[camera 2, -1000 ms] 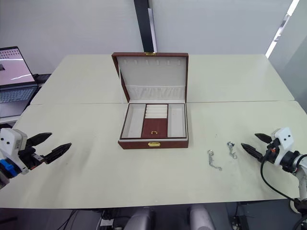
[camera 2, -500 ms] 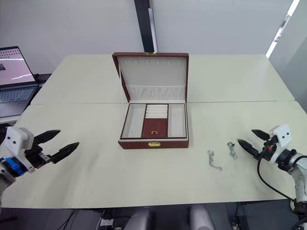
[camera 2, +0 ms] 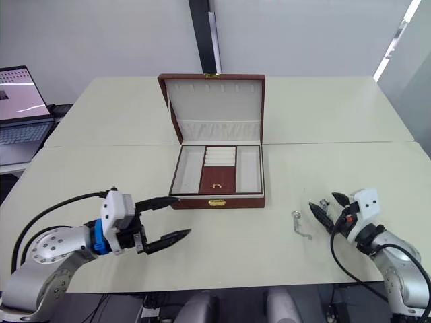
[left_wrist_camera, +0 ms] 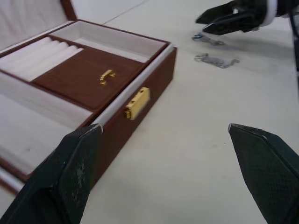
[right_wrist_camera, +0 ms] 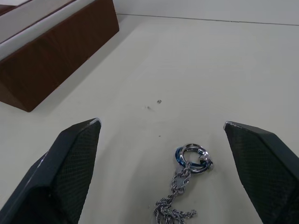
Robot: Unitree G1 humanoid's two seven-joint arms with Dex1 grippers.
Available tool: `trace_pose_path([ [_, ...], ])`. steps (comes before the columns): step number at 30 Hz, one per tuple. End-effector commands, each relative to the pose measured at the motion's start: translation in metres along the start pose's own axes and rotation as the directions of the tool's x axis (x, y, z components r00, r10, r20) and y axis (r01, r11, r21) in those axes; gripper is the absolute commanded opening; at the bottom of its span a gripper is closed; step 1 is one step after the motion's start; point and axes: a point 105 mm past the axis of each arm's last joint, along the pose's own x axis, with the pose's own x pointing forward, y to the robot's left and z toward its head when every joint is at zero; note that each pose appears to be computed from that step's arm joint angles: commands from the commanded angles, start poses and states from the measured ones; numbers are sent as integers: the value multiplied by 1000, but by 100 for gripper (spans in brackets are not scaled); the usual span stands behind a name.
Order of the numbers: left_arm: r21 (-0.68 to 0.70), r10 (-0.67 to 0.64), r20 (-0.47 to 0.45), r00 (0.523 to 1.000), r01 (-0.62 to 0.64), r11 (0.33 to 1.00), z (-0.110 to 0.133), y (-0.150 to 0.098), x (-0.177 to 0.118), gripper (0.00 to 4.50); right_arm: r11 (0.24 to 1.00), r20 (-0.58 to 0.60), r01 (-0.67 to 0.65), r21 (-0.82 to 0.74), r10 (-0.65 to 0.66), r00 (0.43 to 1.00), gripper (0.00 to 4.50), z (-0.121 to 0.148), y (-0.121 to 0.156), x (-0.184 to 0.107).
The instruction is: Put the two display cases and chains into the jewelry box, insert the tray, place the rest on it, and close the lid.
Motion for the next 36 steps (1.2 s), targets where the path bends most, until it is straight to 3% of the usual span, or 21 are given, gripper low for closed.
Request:
trace_pose_path([
  [1,60,-86,24,996,85,995,8,-13,9,450,996,42,39,-84,-36,998,448,9,6,-1],
  [8,99,-136,44,990,131,986,5,-17,13,450,988,-22,114,-106,-117,993,448,-14,0,-6],
  [20,105,-140,54,989,133,986,-15,-15,13,450,993,-103,103,-59,-108,989,448,-39,9,-8],
  [27,108,-132,62,989,125,986,-18,-15,11,450,993,-140,117,-25,-119,983,236,-48,7,-8],
  [36,109,-129,72,989,121,987,-17,-14,13,450,989,-174,145,-28,-148,974,29,-54,2,-8],
])
